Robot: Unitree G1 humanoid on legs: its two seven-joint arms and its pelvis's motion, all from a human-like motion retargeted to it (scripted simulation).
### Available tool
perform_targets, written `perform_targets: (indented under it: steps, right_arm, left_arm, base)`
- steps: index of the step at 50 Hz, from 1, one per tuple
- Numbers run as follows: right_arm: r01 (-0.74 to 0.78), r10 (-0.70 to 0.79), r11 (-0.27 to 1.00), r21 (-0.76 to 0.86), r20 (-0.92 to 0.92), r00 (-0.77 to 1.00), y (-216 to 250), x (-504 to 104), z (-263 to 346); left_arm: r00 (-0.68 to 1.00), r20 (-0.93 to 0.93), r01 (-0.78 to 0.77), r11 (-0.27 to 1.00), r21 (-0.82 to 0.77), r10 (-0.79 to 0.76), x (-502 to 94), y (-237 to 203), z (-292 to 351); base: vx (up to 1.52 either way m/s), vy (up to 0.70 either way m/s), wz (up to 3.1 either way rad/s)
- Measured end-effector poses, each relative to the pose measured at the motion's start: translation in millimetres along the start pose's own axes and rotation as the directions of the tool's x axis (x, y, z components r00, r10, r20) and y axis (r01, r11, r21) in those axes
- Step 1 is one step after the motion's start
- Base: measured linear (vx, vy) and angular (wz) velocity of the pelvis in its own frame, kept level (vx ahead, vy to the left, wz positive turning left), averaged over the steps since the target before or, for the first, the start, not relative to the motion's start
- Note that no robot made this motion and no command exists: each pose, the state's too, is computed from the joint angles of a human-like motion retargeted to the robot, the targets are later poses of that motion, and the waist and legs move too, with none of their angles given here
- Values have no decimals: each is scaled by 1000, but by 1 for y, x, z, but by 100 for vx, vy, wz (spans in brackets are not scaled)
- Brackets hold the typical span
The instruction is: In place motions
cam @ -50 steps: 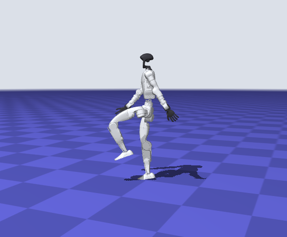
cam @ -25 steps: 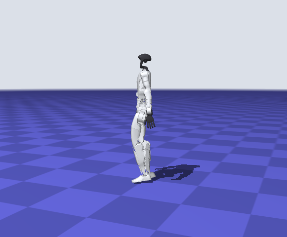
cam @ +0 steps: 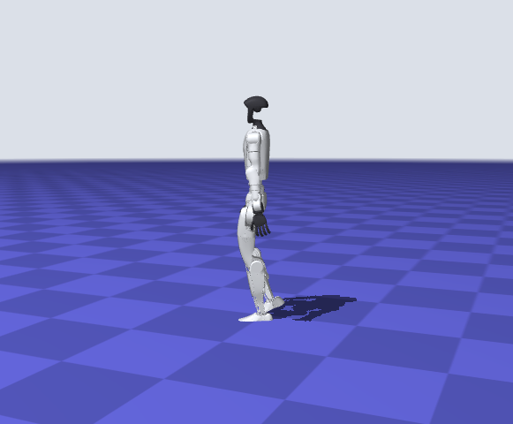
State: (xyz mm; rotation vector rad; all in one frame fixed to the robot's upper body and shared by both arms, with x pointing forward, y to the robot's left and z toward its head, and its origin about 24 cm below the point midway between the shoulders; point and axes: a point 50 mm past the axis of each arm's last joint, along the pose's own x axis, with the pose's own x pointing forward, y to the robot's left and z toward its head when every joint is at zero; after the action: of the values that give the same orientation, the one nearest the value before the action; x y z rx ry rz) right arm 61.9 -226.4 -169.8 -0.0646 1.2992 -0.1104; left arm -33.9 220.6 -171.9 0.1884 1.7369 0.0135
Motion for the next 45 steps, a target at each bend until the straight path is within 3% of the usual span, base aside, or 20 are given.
perform_targets:
  steps: [6, 13, 17, 21, 25, 30, 37, 41, 45]
  right_arm:
    - [11, 5, 999, 53, -305, 952, -11, -21, -85]
    - [-156, 210, 977, 142, -734, 646, -6, -90, -200]
    - [-88, 174, 985, 150, -834, 523, -7, -121, -235]
    - [39, 147, 979, 198, -832, 535, -6, -120, -234]
    - [78, 195, 950, 303, -768, 610, 6, -106, -221]
    - [-22, 223, 943, 331, -583, 781, 13, -62, -165]
    - [-86, 76, 996, -24, -273, 959, 6, -12, -63]
    - [-30, 12, 969, -244, -77, 997, 2, -1, -8]
    - [19, 3, 930, -366, 59, 998, 5, 1, 26]
  left_arm:
    - [926, 373, 21, 996, 88, -53, -27, -13, 131]
    - [621, 777, 59, 994, 89, -106, -121, -21, 274]
    - [433, 890, 103, 989, 107, -142, -172, -26, 315]
    - [308, 943, 79, 992, 103, -122, -203, -16, 333]
    - [338, 934, 41, 993, 107, -115, -187, -18, 322]
    - [569, 812, -6, 986, 164, -131, -125, -22, 275]
    - [902, 422, 11, 983, 185, -89, -35, -20, 149]
    - [974, 212, 54, 991, 120, -79, -11, -25, 80]
    - [992, 101, 73, 996, 55, -78, -3, -29, 39]
  base:
    - [-19, 22, 25]
    - [-5, 2, 73]
    - [2, 3, 32]
    - [-5, 4, -3]
    - [-1, 2, -29]
    - [3, 0, -45]
    - [4, -4, -71]
    - [8, -12, -87]
    - [7, -18, -46]
